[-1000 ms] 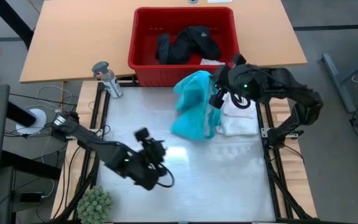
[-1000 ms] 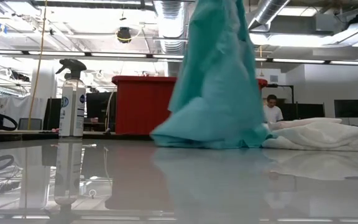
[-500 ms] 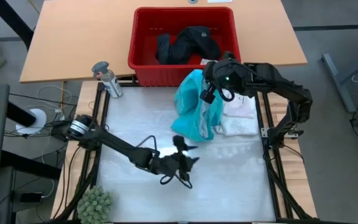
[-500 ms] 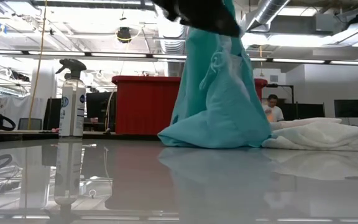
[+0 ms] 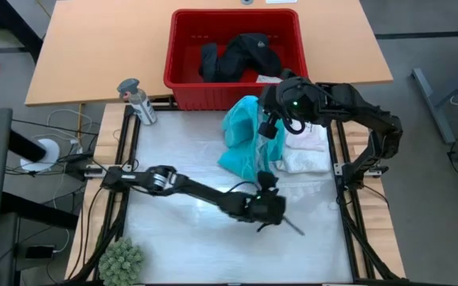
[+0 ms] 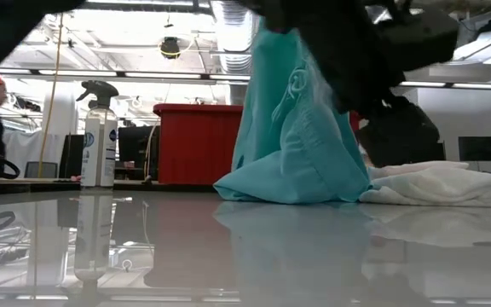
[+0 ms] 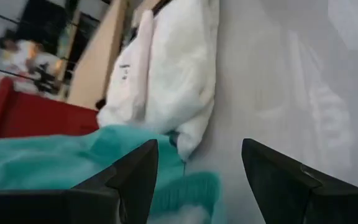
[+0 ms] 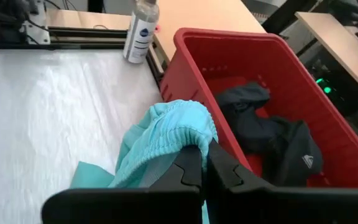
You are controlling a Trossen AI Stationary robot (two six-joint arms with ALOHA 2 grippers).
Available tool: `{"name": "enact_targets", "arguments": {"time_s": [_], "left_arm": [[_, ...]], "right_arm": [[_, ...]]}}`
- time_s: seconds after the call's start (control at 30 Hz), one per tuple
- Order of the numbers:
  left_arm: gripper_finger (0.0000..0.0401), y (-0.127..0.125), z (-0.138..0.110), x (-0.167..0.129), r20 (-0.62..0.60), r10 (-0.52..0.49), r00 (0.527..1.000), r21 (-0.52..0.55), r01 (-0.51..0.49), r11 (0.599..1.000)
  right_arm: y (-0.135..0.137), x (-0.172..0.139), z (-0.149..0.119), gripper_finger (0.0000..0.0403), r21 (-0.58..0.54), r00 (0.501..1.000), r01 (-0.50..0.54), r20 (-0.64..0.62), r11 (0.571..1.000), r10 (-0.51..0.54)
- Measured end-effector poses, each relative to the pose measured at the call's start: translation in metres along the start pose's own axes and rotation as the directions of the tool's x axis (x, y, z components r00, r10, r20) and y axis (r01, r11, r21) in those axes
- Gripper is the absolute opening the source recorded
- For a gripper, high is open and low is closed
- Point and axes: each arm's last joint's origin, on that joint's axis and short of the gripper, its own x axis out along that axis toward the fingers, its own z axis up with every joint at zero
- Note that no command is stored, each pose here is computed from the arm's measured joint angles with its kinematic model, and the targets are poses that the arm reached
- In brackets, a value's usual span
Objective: Fold Laundry from Bin
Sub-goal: Fold the light blue shorts
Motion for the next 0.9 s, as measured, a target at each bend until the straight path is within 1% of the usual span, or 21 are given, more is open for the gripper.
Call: {"name": "enact_targets", "arguments": {"time_s": [0.03,0.1,0.17,0.23,0.3,0.43,0.47,0.53,0.6,0.67,0.7,0.77,0.83,0.9], "left_arm": [[0.0224,0.003,0.002,0.006,-0.029,-0.015,0.999,-0.002,0.015,1.000],[0.0224,0.005,-0.002,0.015,-0.121,-0.030,0.992,-0.018,0.028,0.999],[0.0224,0.001,-0.013,0.023,-0.191,-0.052,0.980,-0.078,0.037,0.996],[0.0224,-0.004,-0.027,0.025,-0.257,-0.096,0.962,-0.108,0.070,0.992],[0.0224,-0.005,-0.030,0.024,-0.266,-0.149,0.952,-0.182,0.102,0.978],[0.0216,0.003,-0.030,0.023,-0.279,-0.186,0.942,-0.243,0.118,0.963],[0.0207,0.005,-0.032,0.025,-0.286,-0.192,0.939,-0.259,0.117,0.959],[0.0169,0.009,-0.037,0.032,-0.306,-0.203,0.930,-0.301,0.108,0.947],[0.0108,0.013,-0.041,0.038,-0.326,-0.213,0.921,-0.344,0.095,0.934],[0.0036,0.017,-0.045,0.041,-0.347,-0.238,0.907,-0.368,0.102,0.924],[0.0020,0.018,-0.047,0.043,-0.354,-0.251,0.901,-0.384,0.105,0.917],[0.0008,0.019,-0.050,0.043,-0.379,-0.266,0.886,-0.395,0.105,0.913],[0.0003,0.023,-0.053,0.037,-0.421,-0.261,0.869,-0.369,0.099,0.924],[0.0002,0.027,-0.051,0.024,-0.451,-0.255,0.855,-0.337,0.102,0.936]], "right_arm": [[0.000,0.000,0.000,0.0020,-0.017,1.000,0.000,0.001,1.000,0.000],[-0.001,-0.001,0.000,0.0020,-0.046,1.000,0.001,0.004,0.999,-0.001],[-0.003,-0.002,-0.001,0.0020,-0.067,1.000,0.004,0.004,0.998,-0.003],[-0.004,-0.003,0.000,0.0020,-0.088,1.000,0.006,0.007,0.996,-0.006],[-0.008,-0.005,-0.001,0.0020,-0.098,1.000,0.015,0.009,0.995,-0.014],[-0.014,-0.007,-0.002,0.0020,-0.087,1.000,0.012,0.014,0.996,-0.011],[-0.015,-0.008,-0.003,0.0020,-0.083,1.000,0.006,0.017,0.997,-0.004],[-0.018,-0.010,-0.003,0.0020,-0.078,1.000,-0.001,0.021,0.997,0.003],[-0.019,-0.012,-0.004,0.0020,-0.076,1.000,-0.004,0.025,0.997,0.006],[-0.022,-0.017,-0.004,0.0020,-0.071,0.999,-0.002,0.035,0.997,0.004],[-0.023,-0.019,-0.005,0.0020,-0.069,0.999,-0.002,0.039,0.998,0.004],[-0.026,-0.026,-0.006,0.0020,-0.062,0.999,0.001,0.051,0.998,0.002],[-0.030,-0.033,-0.007,0.0020,-0.053,0.998,0.011,0.065,0.999,-0.007],[-0.035,-0.041,-0.009,0.0020,-0.046,0.997,0.024,0.080,0.999,-0.020]]}}
